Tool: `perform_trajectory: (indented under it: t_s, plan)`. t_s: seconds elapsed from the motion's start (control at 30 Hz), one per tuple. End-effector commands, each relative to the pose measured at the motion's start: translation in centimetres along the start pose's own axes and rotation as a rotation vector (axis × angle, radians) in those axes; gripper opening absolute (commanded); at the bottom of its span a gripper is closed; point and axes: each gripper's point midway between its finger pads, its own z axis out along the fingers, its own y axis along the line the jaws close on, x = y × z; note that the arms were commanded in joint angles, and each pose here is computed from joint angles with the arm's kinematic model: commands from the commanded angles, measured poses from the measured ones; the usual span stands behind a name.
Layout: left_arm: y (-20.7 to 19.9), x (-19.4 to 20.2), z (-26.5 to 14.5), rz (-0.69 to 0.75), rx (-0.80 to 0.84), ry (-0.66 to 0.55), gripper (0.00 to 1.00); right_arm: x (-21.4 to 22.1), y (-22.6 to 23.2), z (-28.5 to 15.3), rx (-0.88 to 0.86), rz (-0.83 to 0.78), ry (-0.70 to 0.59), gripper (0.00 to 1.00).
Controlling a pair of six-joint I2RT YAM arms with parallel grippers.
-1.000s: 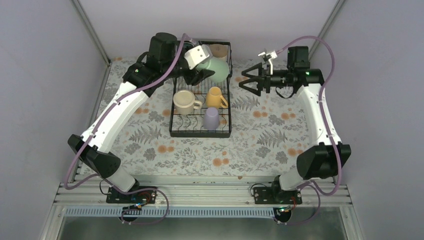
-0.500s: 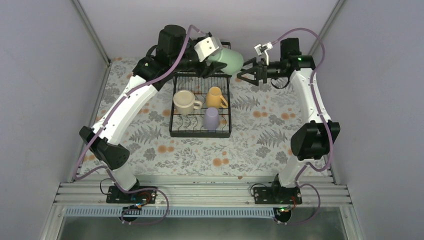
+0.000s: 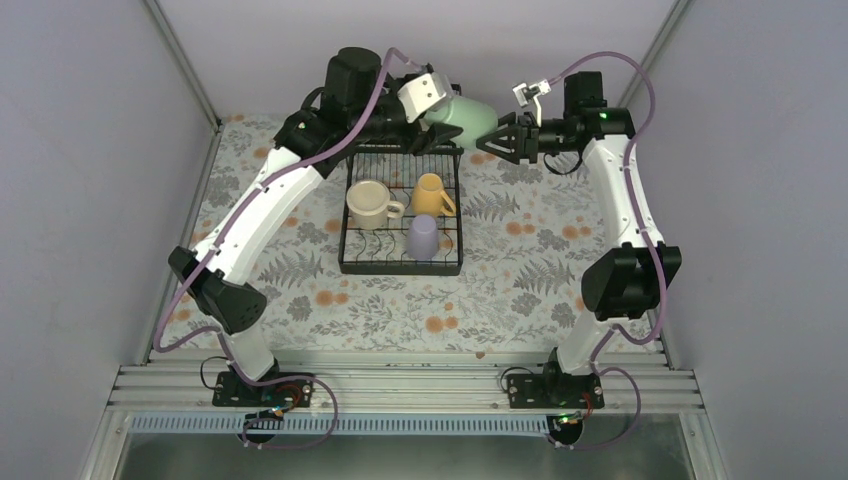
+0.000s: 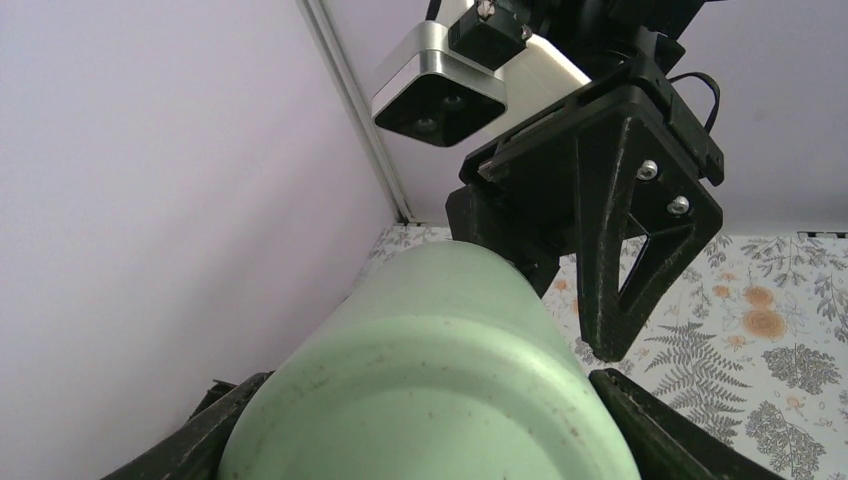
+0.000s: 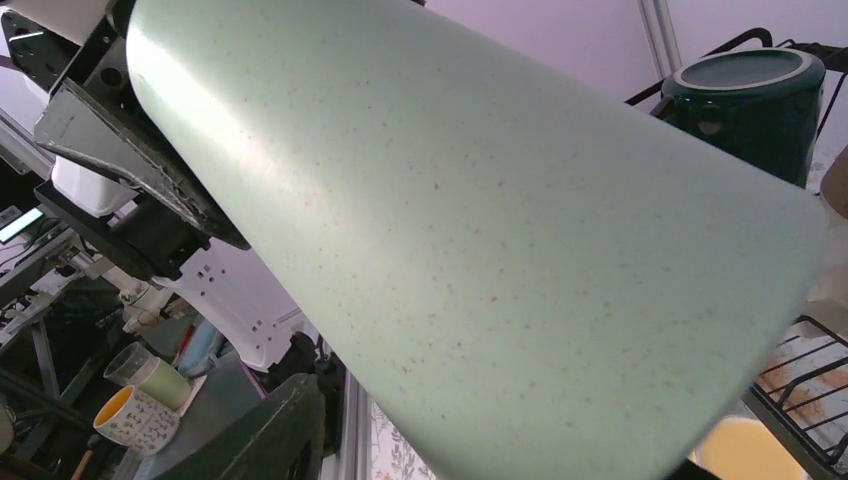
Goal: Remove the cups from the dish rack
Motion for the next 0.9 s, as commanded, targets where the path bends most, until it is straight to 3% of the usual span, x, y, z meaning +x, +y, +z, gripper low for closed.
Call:
perform_trajectory:
  t_s: [0.0, 0.27, 0.43, 0.53, 0.63, 0.87]
  plan:
    - [-0.3, 0.9, 1.6, -0.008, 0.016, 0.021, 0.32, -1.1, 3.3, 0.4, -0.108, -0.033, -0.038, 0.53]
    - [-0.8, 3.7, 3.3, -0.026, 0.048, 0.075, 0.36, -1.5, 4.9, 0.1, -0.116, -0.059, -0.046, 0.36]
    - [-0.4, 5.0, 3.8, -0.030, 0.026, 0.108, 0.41, -1.0, 5.2, 0.1, -0.106, -0.064, -0.043, 0.14]
    - [0.2, 5.3, 3.8, -0.019, -0.007, 0.127, 0.55, -0.5, 4.3, 0.2, -0.062, -0.054, -0.022, 0.04]
    - [0.9, 5.0, 3.0, 0.005, -0.059, 0.136, 0.77, 0.6, 2.6, 0.2, 0.041, -0.044, 0.033, 0.03]
    - [2.6, 4.6, -0.4, 0.082, -0.216, 0.167, 0.95, 2.9, -0.1, -3.0, 0.338, -0.055, 0.126, 0.03]
